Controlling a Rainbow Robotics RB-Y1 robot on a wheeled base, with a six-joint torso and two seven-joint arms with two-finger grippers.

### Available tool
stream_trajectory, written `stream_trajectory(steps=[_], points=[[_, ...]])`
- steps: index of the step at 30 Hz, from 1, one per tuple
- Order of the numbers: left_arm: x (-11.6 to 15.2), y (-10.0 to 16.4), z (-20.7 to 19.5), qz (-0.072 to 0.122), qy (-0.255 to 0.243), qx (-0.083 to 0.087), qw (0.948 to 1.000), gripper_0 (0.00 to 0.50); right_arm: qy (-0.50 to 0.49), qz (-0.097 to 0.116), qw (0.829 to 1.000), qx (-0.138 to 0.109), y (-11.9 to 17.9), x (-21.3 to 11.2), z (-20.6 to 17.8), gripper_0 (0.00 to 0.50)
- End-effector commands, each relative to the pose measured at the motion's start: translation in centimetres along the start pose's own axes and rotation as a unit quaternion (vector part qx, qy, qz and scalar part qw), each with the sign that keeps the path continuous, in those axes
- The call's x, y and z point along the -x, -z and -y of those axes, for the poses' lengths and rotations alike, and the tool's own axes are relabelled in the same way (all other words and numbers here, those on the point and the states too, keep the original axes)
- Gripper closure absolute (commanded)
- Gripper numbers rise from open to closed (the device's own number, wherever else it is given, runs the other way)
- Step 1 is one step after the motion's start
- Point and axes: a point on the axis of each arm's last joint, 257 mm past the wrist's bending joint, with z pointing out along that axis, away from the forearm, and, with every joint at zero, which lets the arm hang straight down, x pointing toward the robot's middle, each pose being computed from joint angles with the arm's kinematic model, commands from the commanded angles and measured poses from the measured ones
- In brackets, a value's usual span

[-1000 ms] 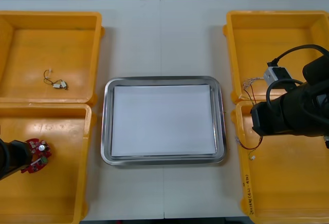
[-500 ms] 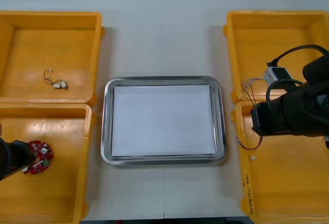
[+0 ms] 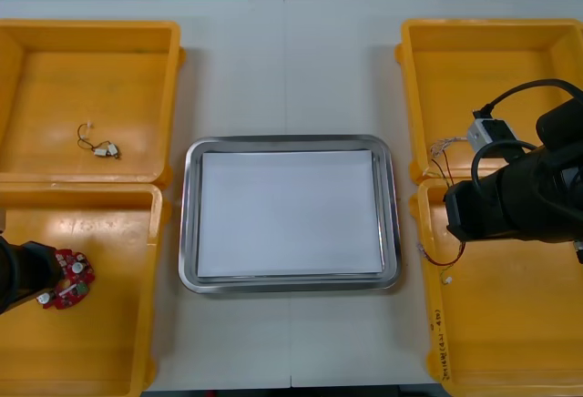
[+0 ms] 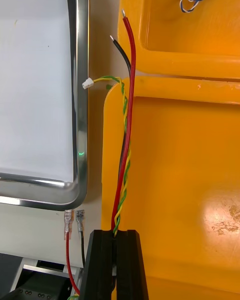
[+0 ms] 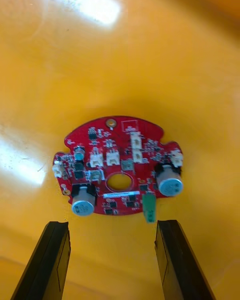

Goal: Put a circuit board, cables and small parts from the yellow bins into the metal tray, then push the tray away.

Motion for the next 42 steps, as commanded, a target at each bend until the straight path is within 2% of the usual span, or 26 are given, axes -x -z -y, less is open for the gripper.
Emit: stream_trajectory(steps=[1, 11, 14, 20, 24, 34, 36, 42], points=[[0.2, 0.9, 3.4, 0.010, 0.006, -0.020, 0.9997, 0.000, 0.029, 0.010, 1.000, -0.009, 0.8, 0.6, 0.0, 0.500], [-1.1, -0.5, 4.7, 0.006, 0.021, 0.004, 0.9997, 0.000, 0.027, 0.009, 1.000, -0.009, 0.8, 0.6, 0.0, 0.500], [-1.7, -1.3, 4.9, -0.005, 0.035, 0.002, 0.9994, 0.000, 0.027, 0.009, 1.000, -0.009, 0.8, 0.6, 0.0, 0.500], [-1.9, -1.9, 5.4, -0.006, 0.050, -0.006, 0.9987, 0.000, 0.027, 0.009, 1.000, -0.009, 0.8, 0.6, 0.0, 0.500], [-1.5, -2.3, 5.2, 0.006, 0.051, -0.009, 0.9986, 0.000, 0.027, 0.009, 1.000, -0.009, 0.8, 0.6, 0.0, 0.500], [-1.1, -2.9, 4.4, 0.011, 0.054, -0.012, 0.9984, 0.000, 0.026, 0.009, 1.000, -0.008, 0.8, 0.5, -0.1, 0.500], [-1.0, -3.0, 4.2, 0.016, 0.054, -0.014, 0.9983, 0.000, 0.026, 0.009, 1.000, -0.008, 0.8, 0.5, -0.1, 0.500], [-1.2, -3.1, 3.3, 0.016, 0.055, -0.010, 0.9983, 0.000, 0.026, 0.009, 1.000, -0.008, 0.8, 0.5, -0.1, 0.500]])
